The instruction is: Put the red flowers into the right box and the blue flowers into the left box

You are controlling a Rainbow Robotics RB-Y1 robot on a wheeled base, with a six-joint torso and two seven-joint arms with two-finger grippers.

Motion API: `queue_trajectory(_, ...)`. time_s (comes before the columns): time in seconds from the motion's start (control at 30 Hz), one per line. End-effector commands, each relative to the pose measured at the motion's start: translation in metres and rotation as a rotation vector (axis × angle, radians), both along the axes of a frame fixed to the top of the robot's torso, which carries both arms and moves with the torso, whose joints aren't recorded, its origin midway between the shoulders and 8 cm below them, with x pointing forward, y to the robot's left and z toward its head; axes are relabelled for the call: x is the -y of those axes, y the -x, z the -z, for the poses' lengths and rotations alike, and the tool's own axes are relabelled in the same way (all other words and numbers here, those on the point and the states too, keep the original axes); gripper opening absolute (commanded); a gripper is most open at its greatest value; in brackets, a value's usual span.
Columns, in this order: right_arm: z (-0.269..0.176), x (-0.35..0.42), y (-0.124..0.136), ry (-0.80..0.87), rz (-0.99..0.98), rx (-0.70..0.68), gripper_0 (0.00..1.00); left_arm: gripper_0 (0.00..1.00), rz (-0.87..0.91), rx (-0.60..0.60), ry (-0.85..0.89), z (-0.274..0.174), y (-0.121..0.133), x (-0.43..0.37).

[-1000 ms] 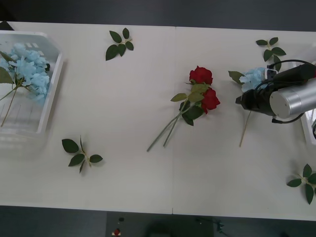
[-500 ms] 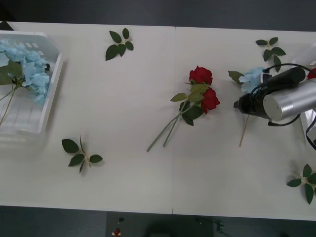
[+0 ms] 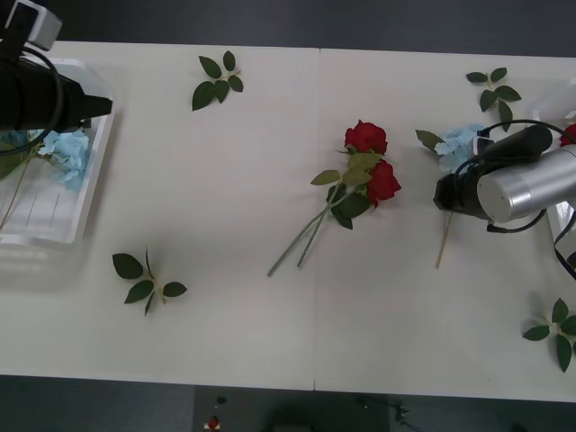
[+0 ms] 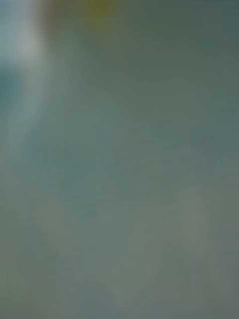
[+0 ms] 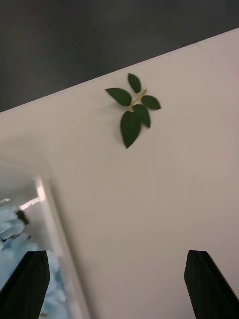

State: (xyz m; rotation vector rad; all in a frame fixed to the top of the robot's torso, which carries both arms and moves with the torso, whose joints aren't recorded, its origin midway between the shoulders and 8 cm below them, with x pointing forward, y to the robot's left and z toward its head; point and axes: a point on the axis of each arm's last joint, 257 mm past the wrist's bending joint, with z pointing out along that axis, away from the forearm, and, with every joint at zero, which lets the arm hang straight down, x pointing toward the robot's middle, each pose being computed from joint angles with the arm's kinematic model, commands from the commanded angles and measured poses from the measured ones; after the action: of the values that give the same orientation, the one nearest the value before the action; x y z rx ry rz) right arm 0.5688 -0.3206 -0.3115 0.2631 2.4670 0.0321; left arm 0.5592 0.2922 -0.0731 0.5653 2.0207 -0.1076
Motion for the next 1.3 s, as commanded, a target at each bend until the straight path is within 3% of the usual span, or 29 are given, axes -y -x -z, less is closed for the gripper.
queue_trajectory(0.03,-0.018,-0.001,-0.012,-0.010,0.021,0.037,0.00,0.78,0.101,-0.023,0.017,0.019,-0.015,0.064)
queue_trajectory(0.33,-0.019,0.000,-0.012,-0.006,0.022,0.041,0.00,0.78,0.137,-0.090,0.099,0.109,-0.029,0.144)
queue_trajectory(0.53,-0.036,-0.007,-0.017,-0.116,0.025,0.053,0.00,0.78,0.217,-0.110,0.108,0.150,-0.014,0.202)
queue_trajectory(0.8,-0.103,-0.031,-0.020,-0.171,-0.204,0.143,0.00,0.78,0.347,-0.141,0.042,0.179,0.011,0.268)
queue_trajectory(0.97,-0.148,-0.069,-0.003,-0.118,-0.463,0.248,0.00,0.79,0.397,-0.166,0.024,0.189,0.019,0.302)
queue_trajectory(1.3,-0.214,-0.147,0.068,-0.319,-0.959,0.462,0.00,0.79,0.397,-0.147,0.175,0.156,0.019,0.290)
